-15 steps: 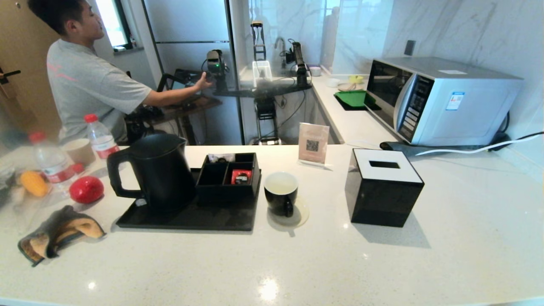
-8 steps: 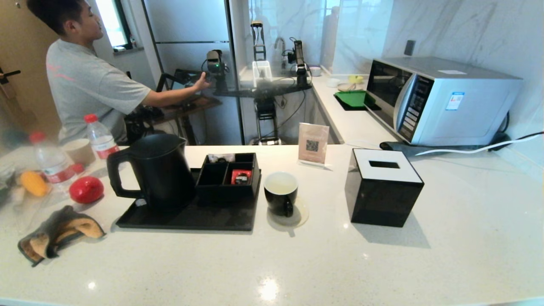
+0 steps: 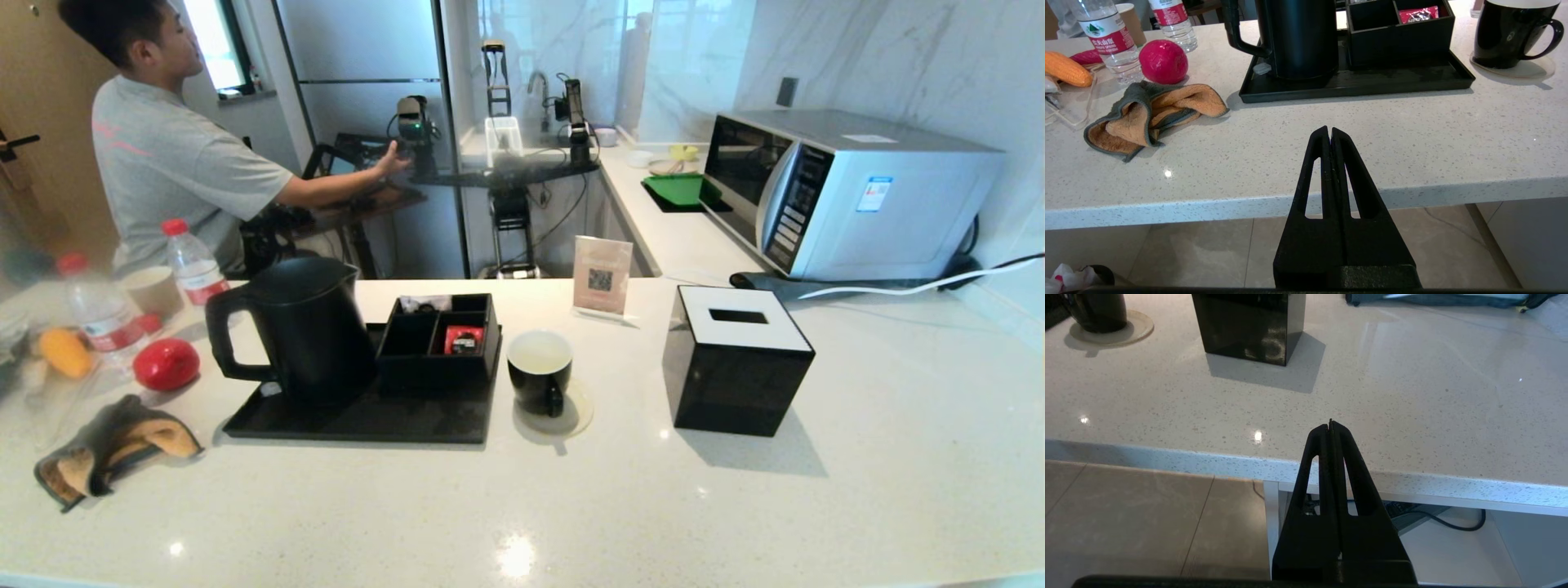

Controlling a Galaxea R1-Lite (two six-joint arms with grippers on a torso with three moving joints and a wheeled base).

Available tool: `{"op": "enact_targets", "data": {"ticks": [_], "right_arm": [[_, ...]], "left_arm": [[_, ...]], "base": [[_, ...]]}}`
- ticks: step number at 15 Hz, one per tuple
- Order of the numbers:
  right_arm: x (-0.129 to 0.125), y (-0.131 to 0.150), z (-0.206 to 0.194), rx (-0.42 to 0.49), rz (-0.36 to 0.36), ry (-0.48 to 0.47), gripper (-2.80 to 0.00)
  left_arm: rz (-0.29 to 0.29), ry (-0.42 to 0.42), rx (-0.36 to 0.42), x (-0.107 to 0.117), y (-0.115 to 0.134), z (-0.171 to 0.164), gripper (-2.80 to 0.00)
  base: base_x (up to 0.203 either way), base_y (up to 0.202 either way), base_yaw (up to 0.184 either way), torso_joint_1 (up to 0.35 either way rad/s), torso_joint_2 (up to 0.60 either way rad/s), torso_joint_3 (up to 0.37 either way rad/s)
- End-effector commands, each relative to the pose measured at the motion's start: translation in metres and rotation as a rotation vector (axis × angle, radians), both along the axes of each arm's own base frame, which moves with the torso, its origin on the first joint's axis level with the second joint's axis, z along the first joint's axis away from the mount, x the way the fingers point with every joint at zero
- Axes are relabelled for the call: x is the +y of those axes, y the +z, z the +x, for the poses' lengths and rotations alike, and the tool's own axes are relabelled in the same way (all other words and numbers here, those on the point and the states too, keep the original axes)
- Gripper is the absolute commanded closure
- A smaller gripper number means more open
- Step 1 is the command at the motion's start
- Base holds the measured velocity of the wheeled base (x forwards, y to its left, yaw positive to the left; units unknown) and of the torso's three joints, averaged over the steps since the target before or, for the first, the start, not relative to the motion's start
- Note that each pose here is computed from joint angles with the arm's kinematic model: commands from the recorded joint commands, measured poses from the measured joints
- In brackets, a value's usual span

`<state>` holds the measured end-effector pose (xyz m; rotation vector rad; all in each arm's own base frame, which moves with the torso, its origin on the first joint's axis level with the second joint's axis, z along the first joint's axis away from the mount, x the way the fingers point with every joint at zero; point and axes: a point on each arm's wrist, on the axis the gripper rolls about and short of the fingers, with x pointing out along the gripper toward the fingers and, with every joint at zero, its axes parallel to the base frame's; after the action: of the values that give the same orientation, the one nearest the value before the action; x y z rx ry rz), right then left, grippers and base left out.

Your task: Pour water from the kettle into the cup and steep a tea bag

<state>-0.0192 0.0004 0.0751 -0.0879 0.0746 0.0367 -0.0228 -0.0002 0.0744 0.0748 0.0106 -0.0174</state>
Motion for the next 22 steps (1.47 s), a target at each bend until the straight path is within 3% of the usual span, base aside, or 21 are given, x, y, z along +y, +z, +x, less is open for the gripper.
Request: {"op": "enact_targets", "data": {"ticks": [1,22], "right_arm": [[0.0,0.0003,-0.0038,-0.071,0.01,0.0,0.0],[0.0,0.0001,-0.0036,-0.073,0.031,0.0,0.0]], "left_arm": [[0.0,0.0,-0.001,0.0,0.0,0.0,0.0],[-0.003,0.0,0.0,0.0,0.0,0.0,0.0]], "base": [[0.0,0.0,0.0,0.0,0.0,0.0],[0.0,0.0,0.0,0.0,0.0,0.0]]}}
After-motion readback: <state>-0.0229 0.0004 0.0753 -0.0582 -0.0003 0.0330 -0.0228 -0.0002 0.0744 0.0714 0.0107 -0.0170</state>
